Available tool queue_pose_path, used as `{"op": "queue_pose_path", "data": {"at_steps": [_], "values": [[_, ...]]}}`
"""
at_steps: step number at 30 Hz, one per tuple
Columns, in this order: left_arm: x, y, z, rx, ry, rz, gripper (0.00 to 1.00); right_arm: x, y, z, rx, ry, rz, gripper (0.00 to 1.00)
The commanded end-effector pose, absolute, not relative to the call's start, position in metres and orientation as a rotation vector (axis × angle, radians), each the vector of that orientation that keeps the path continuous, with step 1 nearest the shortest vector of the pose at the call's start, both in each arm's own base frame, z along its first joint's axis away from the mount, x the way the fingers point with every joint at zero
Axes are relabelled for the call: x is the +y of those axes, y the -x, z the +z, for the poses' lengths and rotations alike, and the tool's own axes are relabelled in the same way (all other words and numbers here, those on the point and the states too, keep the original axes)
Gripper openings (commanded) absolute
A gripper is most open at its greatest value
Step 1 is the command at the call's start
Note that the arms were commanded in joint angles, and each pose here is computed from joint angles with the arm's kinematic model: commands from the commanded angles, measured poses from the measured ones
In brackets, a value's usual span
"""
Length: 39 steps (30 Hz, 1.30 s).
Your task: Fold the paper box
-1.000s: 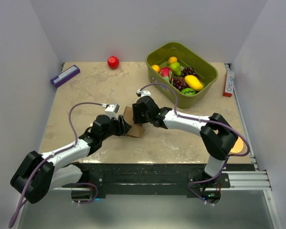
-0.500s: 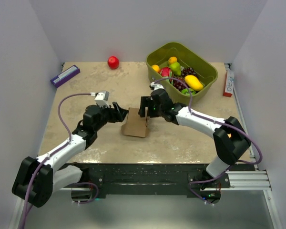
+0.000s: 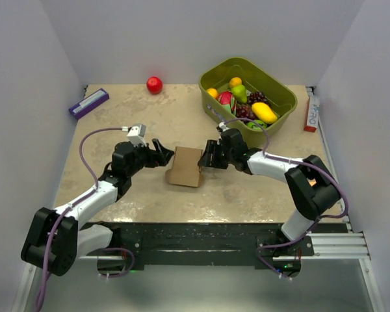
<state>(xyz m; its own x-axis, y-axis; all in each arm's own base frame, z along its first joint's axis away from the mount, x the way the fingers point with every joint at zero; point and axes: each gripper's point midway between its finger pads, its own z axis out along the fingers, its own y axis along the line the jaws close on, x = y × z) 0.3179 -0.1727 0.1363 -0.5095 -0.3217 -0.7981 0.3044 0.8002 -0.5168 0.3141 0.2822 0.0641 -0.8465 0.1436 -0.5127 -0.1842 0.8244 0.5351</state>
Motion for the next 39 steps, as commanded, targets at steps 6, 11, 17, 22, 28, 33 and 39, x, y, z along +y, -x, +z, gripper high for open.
{"op": "queue_pose_path", "data": {"at_steps": [6,11,17,22,28,33,39], "values": [[-0.174,-0.32,0.146,1.918,0.014,-0.804,0.91,0.278,-0.308,0.057,2.431,-0.041,1.012,0.27],[-0.18,-0.318,0.143,1.917,0.007,-0.852,0.92,0.265,-0.302,0.043,2.46,-0.087,1.02,0.1],[-0.191,-0.316,0.136,1.933,-0.002,-0.931,0.93,0.257,-0.302,0.04,2.467,-0.098,0.988,0.03],[-0.206,-0.312,0.126,1.961,0.001,-1.048,0.94,0.257,-0.306,0.043,2.459,-0.087,0.971,0.02],[-0.22,-0.309,0.128,1.933,0.013,-1.161,0.96,0.255,-0.306,0.042,2.463,-0.081,0.953,0.0],[-0.23,-0.31,0.117,1.975,0.008,-1.168,0.96,0.254,-0.309,0.044,2.454,-0.081,0.938,0.0],[-0.248,-0.31,0.098,2.055,0.011,-1.224,0.96,0.251,-0.309,0.043,2.453,-0.07,0.921,0.0]]}}
